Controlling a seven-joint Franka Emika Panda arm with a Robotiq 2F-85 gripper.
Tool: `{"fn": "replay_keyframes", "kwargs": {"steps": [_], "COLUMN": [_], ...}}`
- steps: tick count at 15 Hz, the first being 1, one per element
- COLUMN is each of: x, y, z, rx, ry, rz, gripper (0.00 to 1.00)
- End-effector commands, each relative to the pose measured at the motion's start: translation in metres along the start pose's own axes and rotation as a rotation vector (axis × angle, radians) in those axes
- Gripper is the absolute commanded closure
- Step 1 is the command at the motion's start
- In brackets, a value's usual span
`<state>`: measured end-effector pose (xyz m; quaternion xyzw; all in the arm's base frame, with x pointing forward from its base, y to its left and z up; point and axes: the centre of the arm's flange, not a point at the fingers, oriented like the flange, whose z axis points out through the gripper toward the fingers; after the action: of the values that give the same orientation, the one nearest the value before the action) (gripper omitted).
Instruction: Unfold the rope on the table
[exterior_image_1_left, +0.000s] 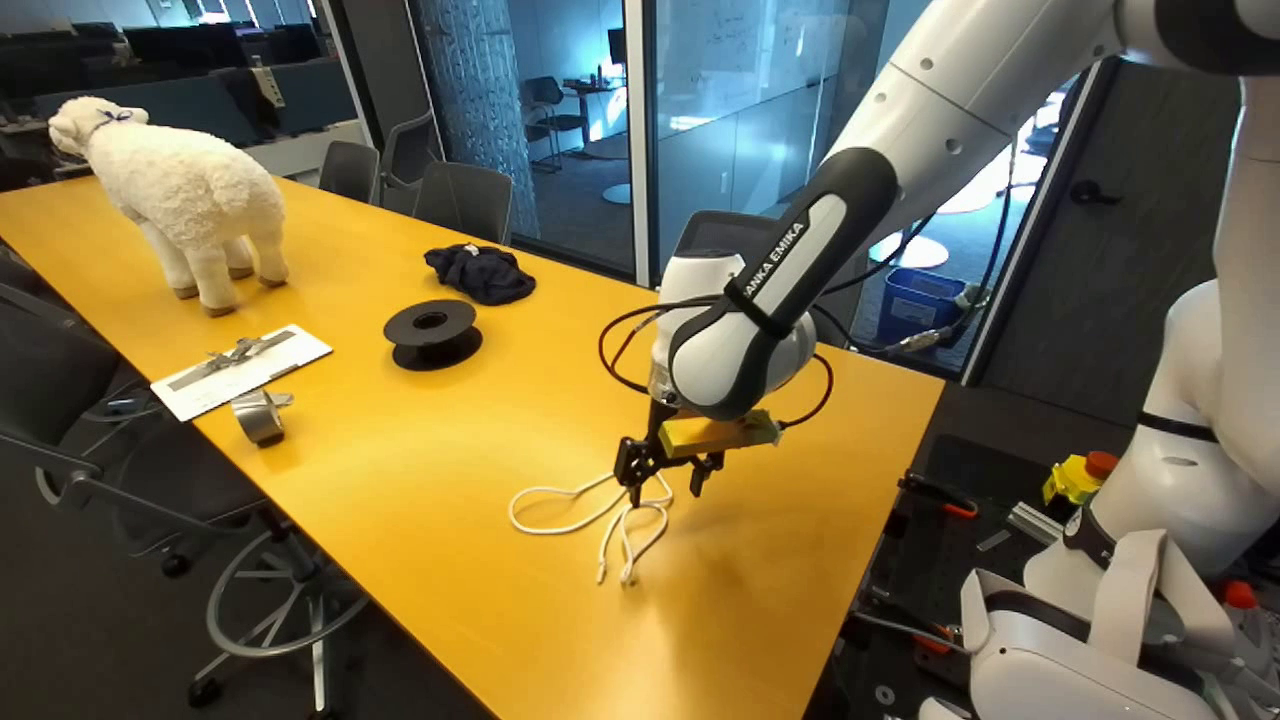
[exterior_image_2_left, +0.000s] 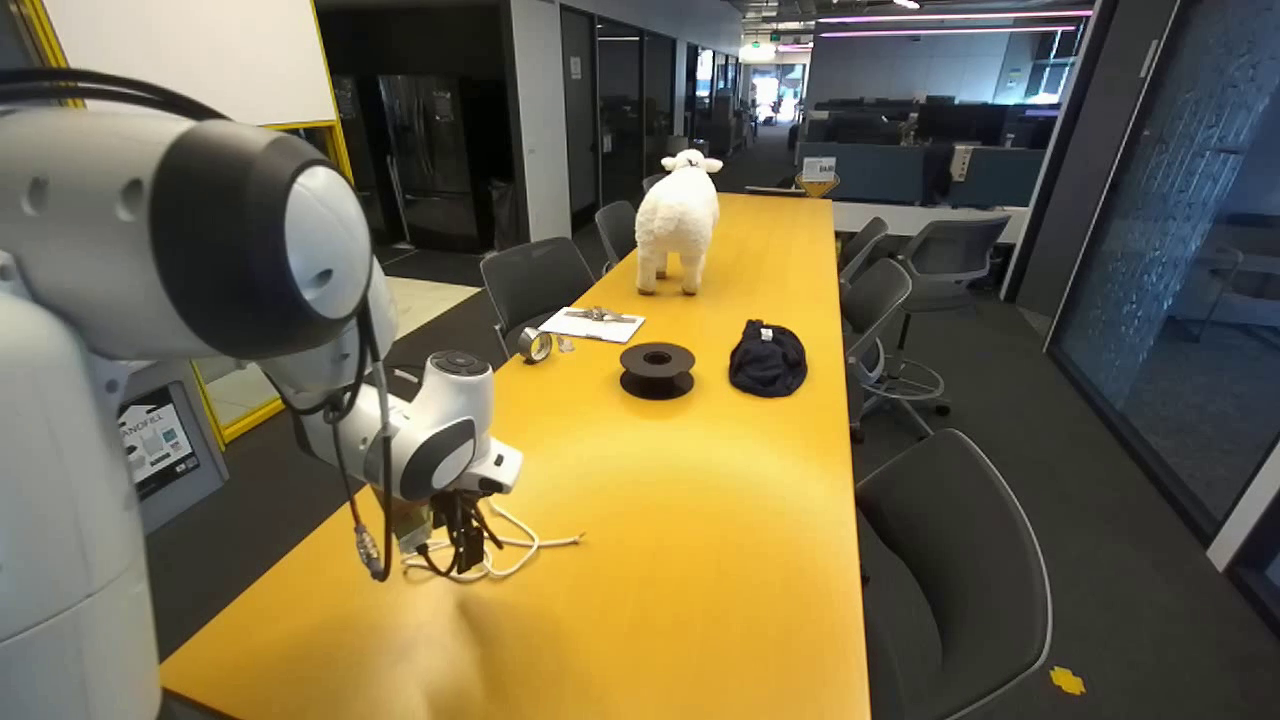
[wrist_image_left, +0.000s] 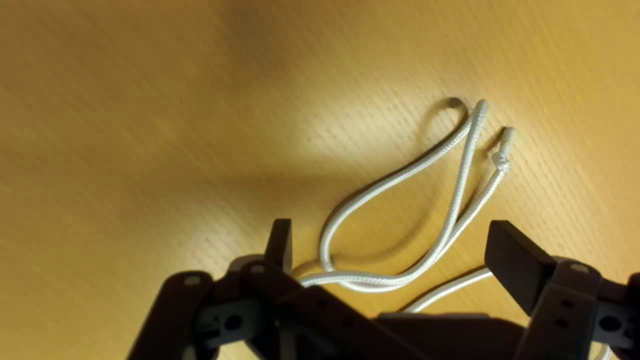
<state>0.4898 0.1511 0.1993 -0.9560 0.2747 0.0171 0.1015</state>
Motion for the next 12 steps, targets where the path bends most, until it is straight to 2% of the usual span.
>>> {"fn": "replay_keyframes", "kwargs": {"steps": [1, 5, 12], "x": [0.015, 0.028, 0.049], "y": [-0.048, -0.067, -0.068], "z": [0.028, 0.046, 0.064], "rx": [0.005, 0.008, -0.014], "ry": [0.0, -0.004, 0.006], "rz": [0.098, 0.177, 0.245], "gripper": [0.0, 0.0, 0.0]}}
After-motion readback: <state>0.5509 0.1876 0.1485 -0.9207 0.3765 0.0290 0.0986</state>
